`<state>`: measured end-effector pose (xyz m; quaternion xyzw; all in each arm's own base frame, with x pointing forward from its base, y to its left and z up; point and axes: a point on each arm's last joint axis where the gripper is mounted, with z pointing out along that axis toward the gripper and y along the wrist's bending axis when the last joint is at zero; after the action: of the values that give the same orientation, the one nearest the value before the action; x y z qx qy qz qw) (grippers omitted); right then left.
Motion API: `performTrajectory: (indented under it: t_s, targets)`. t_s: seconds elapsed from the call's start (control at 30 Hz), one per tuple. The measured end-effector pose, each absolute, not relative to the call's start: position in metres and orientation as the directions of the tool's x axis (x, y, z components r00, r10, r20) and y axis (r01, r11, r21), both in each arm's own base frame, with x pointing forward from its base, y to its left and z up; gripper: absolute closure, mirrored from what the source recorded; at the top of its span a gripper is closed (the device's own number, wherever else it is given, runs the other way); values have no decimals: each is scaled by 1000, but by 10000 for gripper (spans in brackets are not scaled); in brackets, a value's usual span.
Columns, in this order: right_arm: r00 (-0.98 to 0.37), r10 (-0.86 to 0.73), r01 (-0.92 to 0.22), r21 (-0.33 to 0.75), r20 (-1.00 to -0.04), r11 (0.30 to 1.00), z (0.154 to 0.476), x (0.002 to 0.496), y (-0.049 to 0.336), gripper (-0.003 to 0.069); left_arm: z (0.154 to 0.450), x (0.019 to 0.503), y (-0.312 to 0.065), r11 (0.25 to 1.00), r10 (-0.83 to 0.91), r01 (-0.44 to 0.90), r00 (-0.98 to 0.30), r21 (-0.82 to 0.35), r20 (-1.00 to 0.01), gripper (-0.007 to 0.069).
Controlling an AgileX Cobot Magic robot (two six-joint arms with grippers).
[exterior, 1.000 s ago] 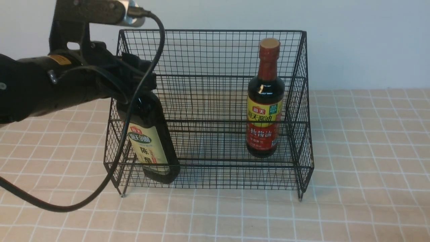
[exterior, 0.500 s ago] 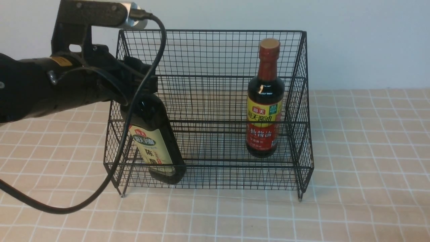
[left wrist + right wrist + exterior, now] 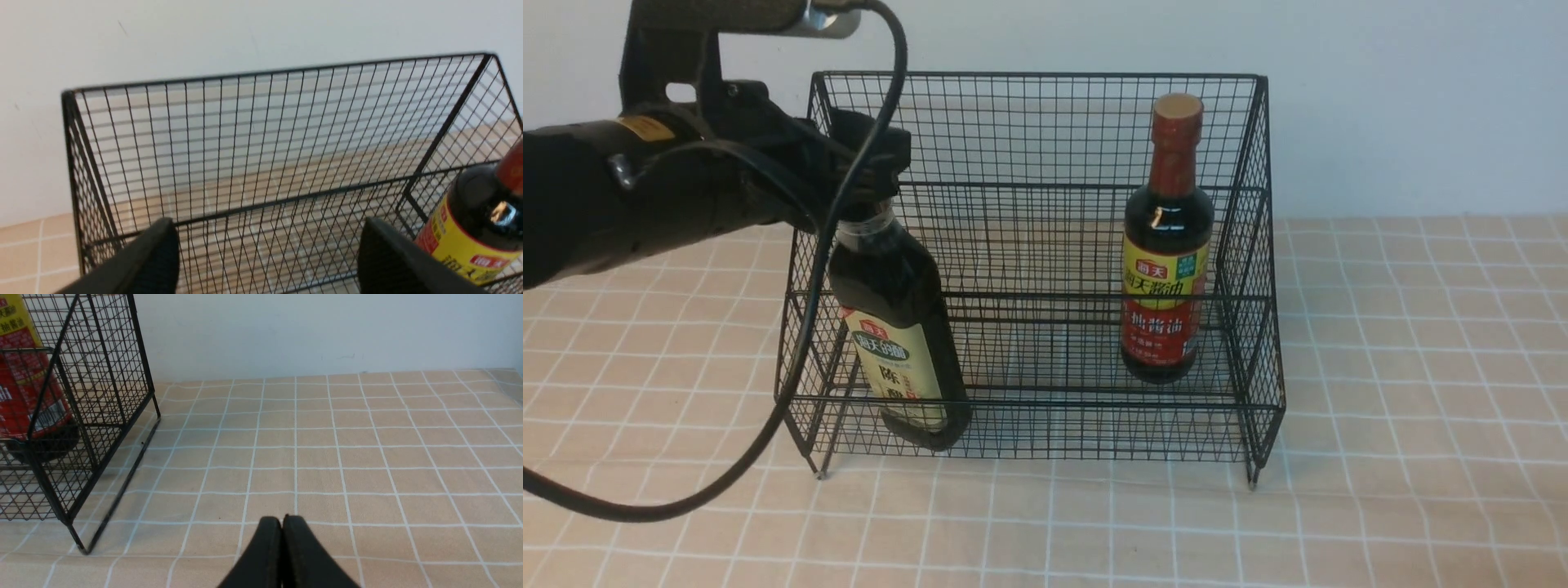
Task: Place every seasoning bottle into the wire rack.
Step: Use the left arm to put the condiment bottle back on the shelf
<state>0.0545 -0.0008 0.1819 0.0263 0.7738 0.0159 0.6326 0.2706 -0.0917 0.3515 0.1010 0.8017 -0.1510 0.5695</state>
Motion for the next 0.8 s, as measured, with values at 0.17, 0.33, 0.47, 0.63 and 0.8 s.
performTrajectory:
  t_s: [0.17,0.33,0.47,0.63,0.8]
  targets:
    - [-198,61,21,58,-978,998,182,55,-1,672,371,255,-87,931,-30,344,-270,-125,-962,99]
    - [-198,61,21,58,-978,998,182,55,-1,672,387,229,-84,909,-25,394,-274,-136,-961,215]
    - [-198,61,21,58,-978,998,182,55,-1,672,389,212,-85,885,18,445,-330,-139,-944,372]
    - [-198,61,21,58,-978,998,182,55,-1,672,375,192,-87,838,167,529,-483,-134,-860,611]
    - [-198,61,21,58,-978,998,182,55,-1,672,344,187,-88,825,253,541,-614,-165,-747,632]
